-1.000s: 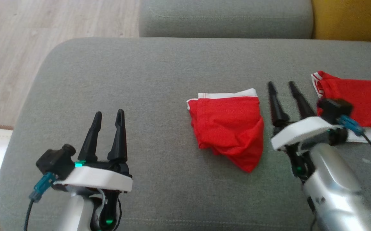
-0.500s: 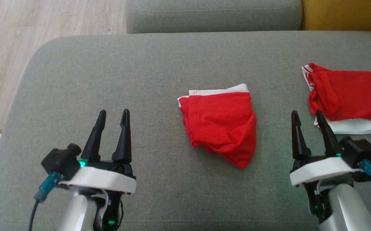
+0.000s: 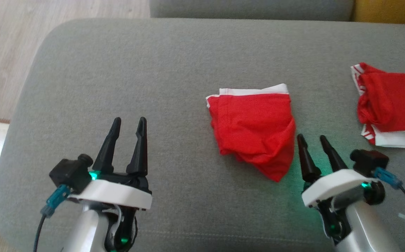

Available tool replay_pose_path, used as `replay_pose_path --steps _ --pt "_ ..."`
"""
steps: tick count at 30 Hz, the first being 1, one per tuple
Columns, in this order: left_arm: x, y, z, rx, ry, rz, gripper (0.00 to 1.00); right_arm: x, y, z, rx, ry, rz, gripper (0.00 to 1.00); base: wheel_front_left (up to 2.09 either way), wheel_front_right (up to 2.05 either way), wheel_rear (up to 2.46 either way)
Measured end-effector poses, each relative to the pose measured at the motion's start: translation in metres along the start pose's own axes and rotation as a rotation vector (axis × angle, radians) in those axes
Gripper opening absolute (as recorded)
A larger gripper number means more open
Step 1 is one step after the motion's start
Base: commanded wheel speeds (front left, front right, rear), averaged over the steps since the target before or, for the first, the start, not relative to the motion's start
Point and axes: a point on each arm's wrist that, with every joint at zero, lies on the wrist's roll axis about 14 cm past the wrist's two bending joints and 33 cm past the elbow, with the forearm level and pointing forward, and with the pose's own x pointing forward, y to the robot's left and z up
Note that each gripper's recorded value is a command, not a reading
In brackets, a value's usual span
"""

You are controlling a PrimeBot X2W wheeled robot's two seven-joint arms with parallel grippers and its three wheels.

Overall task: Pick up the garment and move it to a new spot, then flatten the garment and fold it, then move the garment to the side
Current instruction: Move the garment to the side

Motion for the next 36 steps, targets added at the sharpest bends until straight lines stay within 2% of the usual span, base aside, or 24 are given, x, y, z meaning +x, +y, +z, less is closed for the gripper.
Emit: replay_pose_path --steps 7,12,17,18,19,26,31,36 --pt "0.002 0.011 -0.004 0.008 0.014 0.025 1.0 0.034 0.01 -0.032 0.055 0.142 0.027 1.0 0.0 0.0 0.0" --pt "0.002 0.022 -0.004 0.016 0.017 0.056 1.0 0.048 0.011 -0.057 0.038 0.24 0.026 1.0 0.0 0.0 0.0" --pt "0.003 0.028 -0.006 0.021 0.022 0.071 1.0 0.062 0.023 -0.06 -0.008 0.25 0.068 1.0 0.0 0.0 0.0" --pt "0.003 0.029 -0.007 0.02 0.024 0.072 1.0 0.064 0.025 -0.06 -0.028 0.252 0.078 0.39 0.0 0.0 0.0" --pt "0.004 0.029 -0.008 0.02 0.027 0.073 1.0 0.065 0.026 -0.06 -0.052 0.251 0.088 0.0 0.0 0.0 0.0" --pt "0.008 0.02 -0.01 0.013 0.029 0.044 1.0 0.064 0.016 -0.052 -0.251 0.221 0.097 0.0 0.0 0.0 0.0" --pt "0.015 0.008 -0.013 0.002 0.032 0.006 1.0 0.068 -0.001 -0.019 -0.443 0.157 0.082 0.0 0.0 0.0 0.0" --pt "0.023 -0.004 -0.019 -0.011 0.043 -0.033 1.0 0.063 -0.04 0.022 -0.631 0.119 0.026 0.0 0.0 0.0 0.0"
